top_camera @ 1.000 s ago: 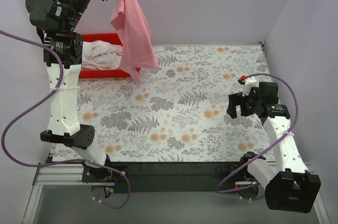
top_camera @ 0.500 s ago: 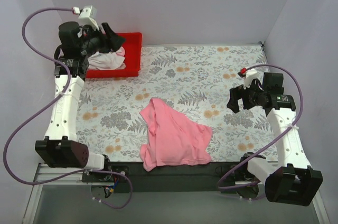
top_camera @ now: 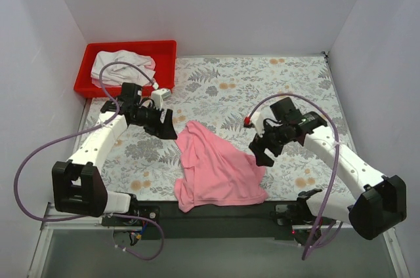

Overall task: Fold and stack the t-shirts
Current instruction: Flatten the tshirt out

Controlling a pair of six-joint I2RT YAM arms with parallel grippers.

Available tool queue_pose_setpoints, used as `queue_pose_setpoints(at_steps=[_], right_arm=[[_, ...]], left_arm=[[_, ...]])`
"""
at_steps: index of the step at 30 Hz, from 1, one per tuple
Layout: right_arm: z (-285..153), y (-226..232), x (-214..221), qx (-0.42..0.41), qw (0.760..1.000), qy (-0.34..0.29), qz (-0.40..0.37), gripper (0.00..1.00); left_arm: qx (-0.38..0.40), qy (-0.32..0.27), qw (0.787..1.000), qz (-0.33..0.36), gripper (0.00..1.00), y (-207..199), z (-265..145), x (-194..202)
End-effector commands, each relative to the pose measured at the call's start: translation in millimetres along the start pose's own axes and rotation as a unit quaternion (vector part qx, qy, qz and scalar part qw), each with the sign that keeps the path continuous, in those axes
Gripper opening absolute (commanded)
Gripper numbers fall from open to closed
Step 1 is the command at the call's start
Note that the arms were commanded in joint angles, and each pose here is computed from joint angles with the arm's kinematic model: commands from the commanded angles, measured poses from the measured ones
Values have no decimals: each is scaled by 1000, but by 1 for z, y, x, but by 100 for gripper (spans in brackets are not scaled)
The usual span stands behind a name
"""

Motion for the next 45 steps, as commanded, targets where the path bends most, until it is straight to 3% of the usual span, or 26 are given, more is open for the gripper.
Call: queue_pose_setpoints(at_steps=[1,8,13,24,28,33,38,39,45], right_arm=[[15,32,8,-44,995,61,-65,88],[45,69,-6,-74,977,89,-181,82],[76,84,2,-57,960,125,-246,76],[112,58,25,42,948,147,-279,51],[112,40,36,68,950,158,-259,42],[104,16,38,84,958,152,-227,41],[91,-20,27,117,966,129,-192,41],[90,-28,27,120,967,129,-184,41],[74,-96,11,177,973,114,-92,40]], left_arm=[[-9,14,1000,-7,67,3,7,18],[-4,61,994,-94,63,17,45,38],[-53,76,986,-136,58,36,63,39],[-126,83,983,-106,49,63,92,23],[-156,104,979,-80,48,63,105,28],[-193,144,969,-49,41,58,122,46],[-228,167,957,-58,2,67,127,54],[-229,166,957,-59,0,68,127,52],[-206,142,967,-53,0,61,124,26]])
Point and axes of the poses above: each gripper's point midway between its finger pads, its own z axis out along the fingers, its own y axis along the line the jaws close on, x = y × z, the point moved 7 cm from there along -z, back along the fingers, and after that the axes turned 5 degrees about z, right-handed, at the moved point
